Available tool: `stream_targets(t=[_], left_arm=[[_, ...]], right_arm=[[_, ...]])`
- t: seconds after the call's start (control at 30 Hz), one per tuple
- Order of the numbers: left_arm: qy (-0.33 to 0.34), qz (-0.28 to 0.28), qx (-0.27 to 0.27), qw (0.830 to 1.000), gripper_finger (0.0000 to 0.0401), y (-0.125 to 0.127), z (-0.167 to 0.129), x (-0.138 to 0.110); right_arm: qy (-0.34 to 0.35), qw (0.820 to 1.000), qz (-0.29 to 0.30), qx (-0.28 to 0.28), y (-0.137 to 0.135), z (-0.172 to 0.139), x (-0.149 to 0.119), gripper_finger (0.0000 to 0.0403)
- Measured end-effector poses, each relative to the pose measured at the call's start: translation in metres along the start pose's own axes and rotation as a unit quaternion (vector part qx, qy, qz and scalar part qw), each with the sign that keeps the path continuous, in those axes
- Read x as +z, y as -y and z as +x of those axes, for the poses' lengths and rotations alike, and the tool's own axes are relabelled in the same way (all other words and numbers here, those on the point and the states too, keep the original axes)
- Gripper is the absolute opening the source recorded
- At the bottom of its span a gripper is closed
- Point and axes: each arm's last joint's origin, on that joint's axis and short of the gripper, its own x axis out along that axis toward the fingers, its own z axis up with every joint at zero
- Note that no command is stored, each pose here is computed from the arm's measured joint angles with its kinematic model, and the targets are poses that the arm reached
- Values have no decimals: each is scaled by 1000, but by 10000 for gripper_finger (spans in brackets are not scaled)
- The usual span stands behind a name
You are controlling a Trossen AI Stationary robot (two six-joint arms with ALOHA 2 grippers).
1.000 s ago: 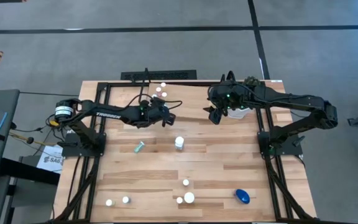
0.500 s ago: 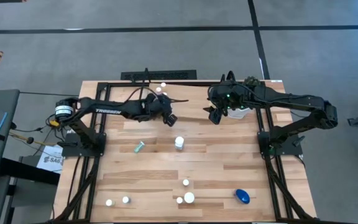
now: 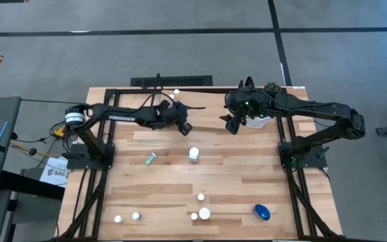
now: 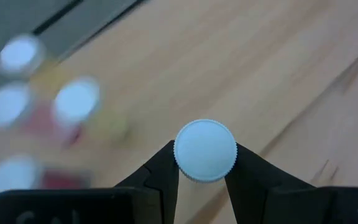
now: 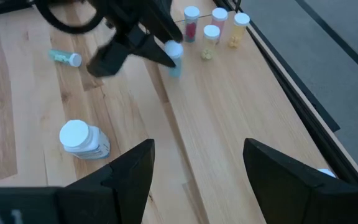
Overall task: Pick and place medicine bottles onto shelf by color
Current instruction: Put the blue pill bottle on the shelf
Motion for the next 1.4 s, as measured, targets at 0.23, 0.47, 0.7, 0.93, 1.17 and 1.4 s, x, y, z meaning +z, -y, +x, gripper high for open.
stream_targets(t=[0.23,0.47,0.7,0.93,1.17,1.4], left_arm=[[20,-2,-5,1000,96,3,4,5],[42,5,0,999,96,-6,3,24],[61,34,2,998,96,-26,5,54],[30,56,-3,998,96,-36,33,66],[11,40,-5,999,96,-44,54,66],[11,22,-9,1000,96,-53,63,67]], right_arm=[[-1,1000,0,0,0,0,0,270],[-1,1000,0,0,0,0,0,270],[-1,1000,0,0,0,0,0,270],[-1,1000,0,0,0,0,0,270],[-1,1000,0,0,0,0,0,270],[-1,1000,0,0,0,0,0,270]])
